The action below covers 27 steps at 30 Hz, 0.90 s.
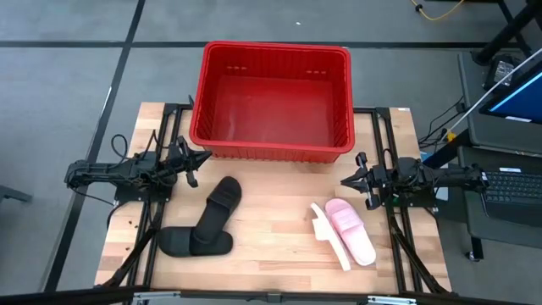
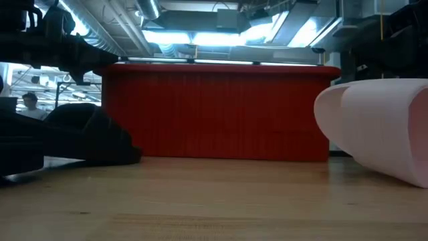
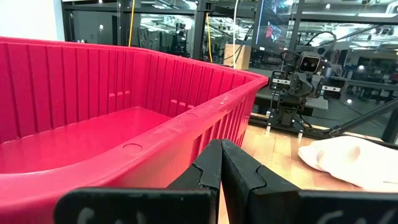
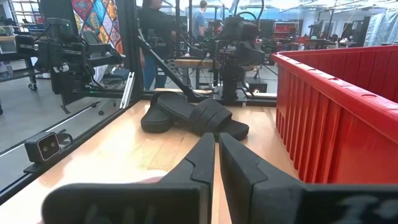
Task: Pick and place slides into bin
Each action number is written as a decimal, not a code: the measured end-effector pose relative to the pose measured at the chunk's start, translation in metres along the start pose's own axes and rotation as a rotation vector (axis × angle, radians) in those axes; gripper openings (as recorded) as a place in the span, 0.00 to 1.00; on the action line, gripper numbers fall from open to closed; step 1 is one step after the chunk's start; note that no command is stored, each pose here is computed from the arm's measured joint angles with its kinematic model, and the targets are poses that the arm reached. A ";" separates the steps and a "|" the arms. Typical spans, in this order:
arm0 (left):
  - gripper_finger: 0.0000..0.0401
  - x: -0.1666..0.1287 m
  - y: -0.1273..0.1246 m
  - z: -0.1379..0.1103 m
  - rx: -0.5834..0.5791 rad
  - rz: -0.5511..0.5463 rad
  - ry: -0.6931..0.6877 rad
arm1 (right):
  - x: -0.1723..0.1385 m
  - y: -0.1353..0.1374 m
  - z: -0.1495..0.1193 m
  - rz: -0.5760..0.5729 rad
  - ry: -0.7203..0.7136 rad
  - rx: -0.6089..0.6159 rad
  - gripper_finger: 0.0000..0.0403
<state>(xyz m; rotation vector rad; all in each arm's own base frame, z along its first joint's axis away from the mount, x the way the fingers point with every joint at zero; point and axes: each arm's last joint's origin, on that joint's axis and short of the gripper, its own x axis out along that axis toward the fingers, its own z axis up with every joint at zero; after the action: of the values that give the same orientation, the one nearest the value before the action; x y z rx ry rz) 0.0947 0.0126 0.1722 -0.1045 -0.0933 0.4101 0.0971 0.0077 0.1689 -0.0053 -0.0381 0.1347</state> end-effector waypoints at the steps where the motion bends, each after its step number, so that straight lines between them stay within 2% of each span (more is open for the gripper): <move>1: 0.00 0.000 0.000 0.000 0.000 0.001 0.000 | 0.000 0.000 0.000 0.000 0.000 0.001 0.07; 23: 0.00 0.000 0.000 0.000 0.000 0.000 0.000 | 0.000 0.000 0.001 0.000 -0.011 0.000 0.07; 27: 0.00 0.000 0.000 0.000 0.000 0.000 0.000 | 0.000 0.000 0.002 0.000 -0.018 0.052 0.07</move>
<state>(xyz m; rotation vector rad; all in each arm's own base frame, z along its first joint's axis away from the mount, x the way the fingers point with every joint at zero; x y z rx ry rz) 0.0947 0.0127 0.1722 -0.1045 -0.0931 0.4103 0.0970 0.0077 0.1707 0.0476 -0.0524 0.1361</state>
